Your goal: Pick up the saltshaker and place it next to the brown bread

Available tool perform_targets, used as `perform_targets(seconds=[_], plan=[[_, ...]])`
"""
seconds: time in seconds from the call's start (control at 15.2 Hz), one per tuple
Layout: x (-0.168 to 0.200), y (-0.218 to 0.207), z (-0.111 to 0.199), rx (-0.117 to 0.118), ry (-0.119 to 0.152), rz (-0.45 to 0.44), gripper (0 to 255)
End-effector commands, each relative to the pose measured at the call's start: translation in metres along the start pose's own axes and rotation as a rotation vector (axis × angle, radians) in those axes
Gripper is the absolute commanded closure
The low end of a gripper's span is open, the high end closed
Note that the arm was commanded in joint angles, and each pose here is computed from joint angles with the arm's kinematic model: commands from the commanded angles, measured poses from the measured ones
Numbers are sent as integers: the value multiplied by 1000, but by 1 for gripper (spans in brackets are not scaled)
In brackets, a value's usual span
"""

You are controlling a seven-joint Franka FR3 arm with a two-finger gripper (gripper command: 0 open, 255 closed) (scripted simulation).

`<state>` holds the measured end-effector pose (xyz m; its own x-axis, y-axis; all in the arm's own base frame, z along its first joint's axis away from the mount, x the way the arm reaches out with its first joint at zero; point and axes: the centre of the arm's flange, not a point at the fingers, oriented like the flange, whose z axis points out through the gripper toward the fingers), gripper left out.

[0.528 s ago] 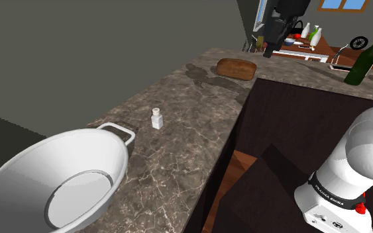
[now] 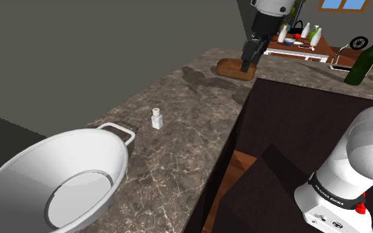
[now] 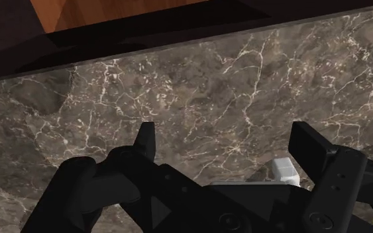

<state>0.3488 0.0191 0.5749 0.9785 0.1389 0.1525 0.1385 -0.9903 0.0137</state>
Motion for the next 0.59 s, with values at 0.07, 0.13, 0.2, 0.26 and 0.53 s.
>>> perform_targets(seconds=[0.07, 0.13, 0.2, 0.26, 0.53], plan=[[17, -16, 31, 6, 22, -5, 0], [23, -22, 40, 7, 28, -6, 0], [29, -28, 49, 9, 35, -8, 0], [36, -34, 58, 11, 41, -10, 0], [61, -58, 94, 18, 67, -17, 0]])
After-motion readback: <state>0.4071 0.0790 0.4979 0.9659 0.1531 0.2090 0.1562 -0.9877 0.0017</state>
